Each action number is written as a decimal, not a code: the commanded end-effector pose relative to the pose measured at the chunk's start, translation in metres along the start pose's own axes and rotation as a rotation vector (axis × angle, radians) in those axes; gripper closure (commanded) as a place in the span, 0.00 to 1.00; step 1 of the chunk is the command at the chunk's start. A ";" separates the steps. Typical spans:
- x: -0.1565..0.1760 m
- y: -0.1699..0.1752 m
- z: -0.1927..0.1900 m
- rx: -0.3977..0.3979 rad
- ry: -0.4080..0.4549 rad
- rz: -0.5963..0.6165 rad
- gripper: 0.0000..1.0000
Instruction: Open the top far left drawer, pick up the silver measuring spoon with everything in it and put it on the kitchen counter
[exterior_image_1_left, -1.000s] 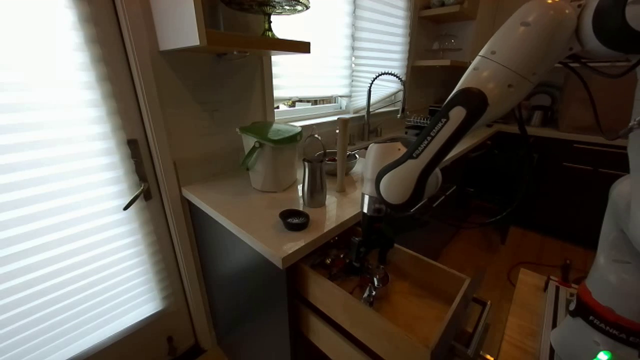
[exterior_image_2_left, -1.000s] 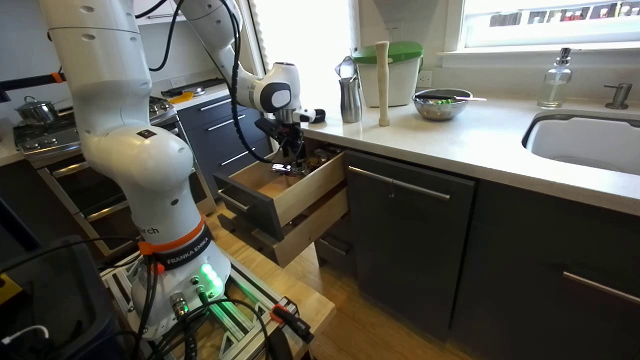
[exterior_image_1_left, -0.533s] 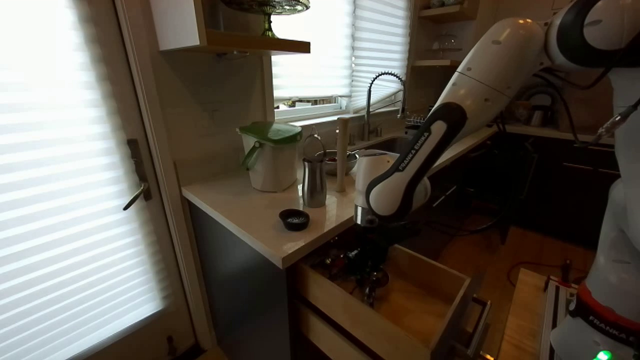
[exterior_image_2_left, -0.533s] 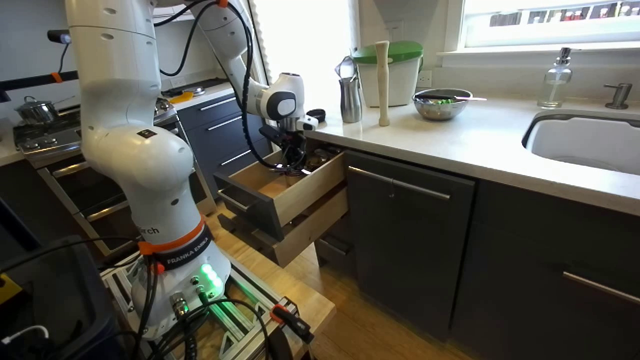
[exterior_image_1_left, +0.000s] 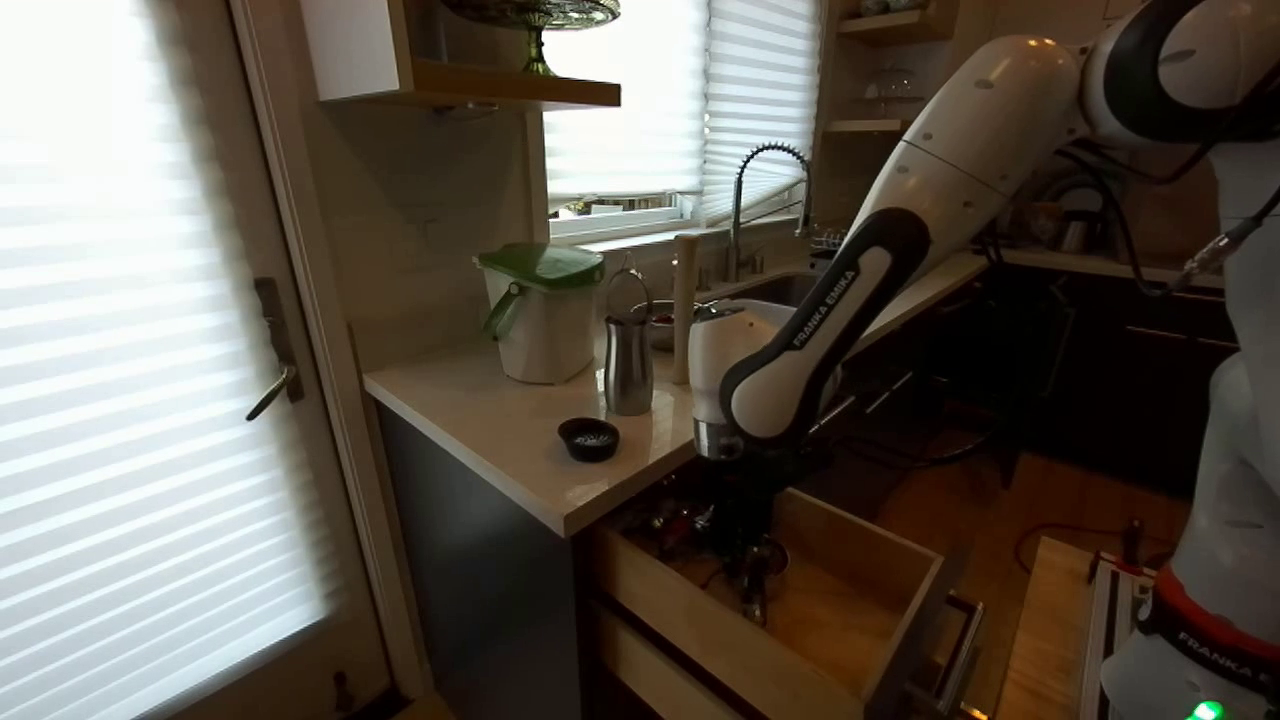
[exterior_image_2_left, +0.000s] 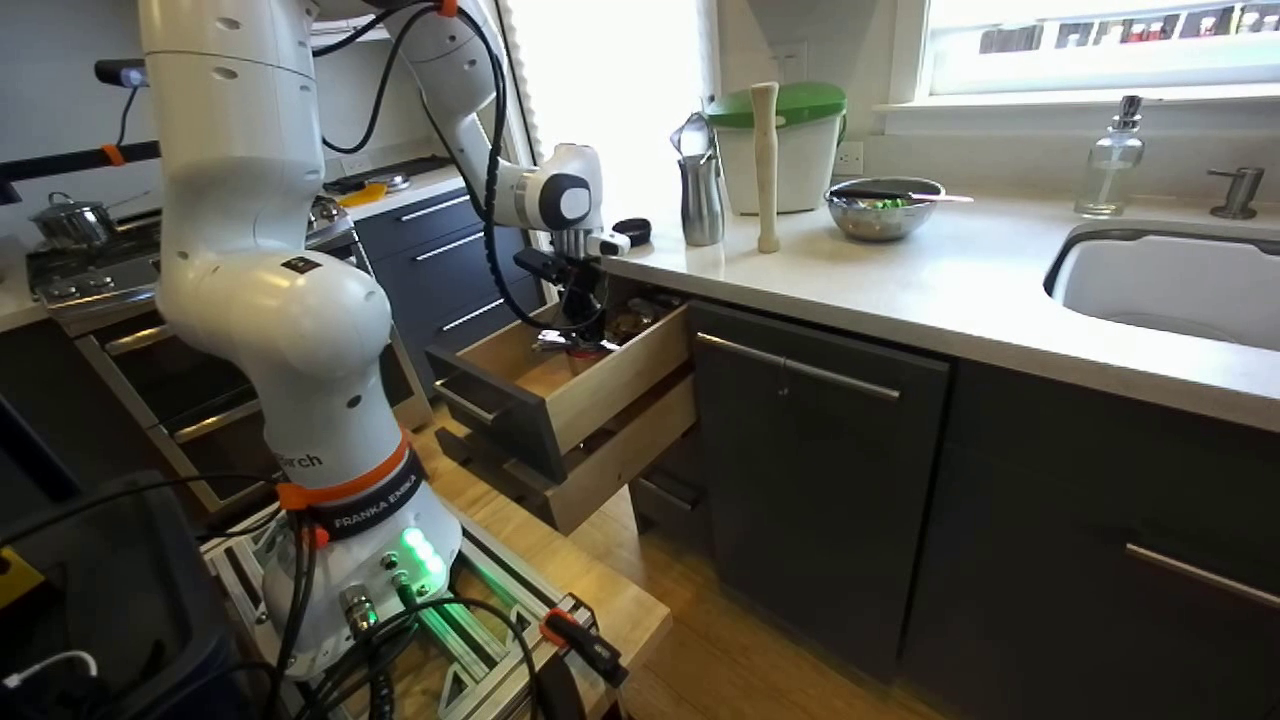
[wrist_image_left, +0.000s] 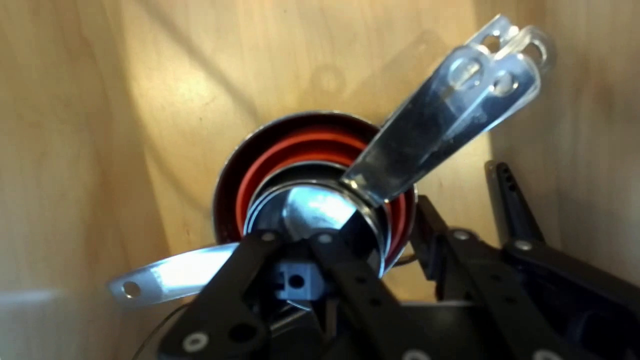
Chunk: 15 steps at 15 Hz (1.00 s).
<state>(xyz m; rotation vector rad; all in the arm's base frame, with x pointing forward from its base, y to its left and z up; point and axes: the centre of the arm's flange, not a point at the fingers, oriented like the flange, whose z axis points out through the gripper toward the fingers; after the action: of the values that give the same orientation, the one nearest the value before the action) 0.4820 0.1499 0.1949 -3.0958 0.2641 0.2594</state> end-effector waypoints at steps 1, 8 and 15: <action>-0.007 0.002 -0.002 -0.086 -0.095 0.041 0.94; -0.024 0.012 -0.055 -0.096 -0.095 0.101 0.94; -0.020 0.023 -0.153 -0.161 -0.052 0.110 0.94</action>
<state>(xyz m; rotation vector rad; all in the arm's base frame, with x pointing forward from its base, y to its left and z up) 0.4760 0.1371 0.3029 -3.1895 0.4145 0.3783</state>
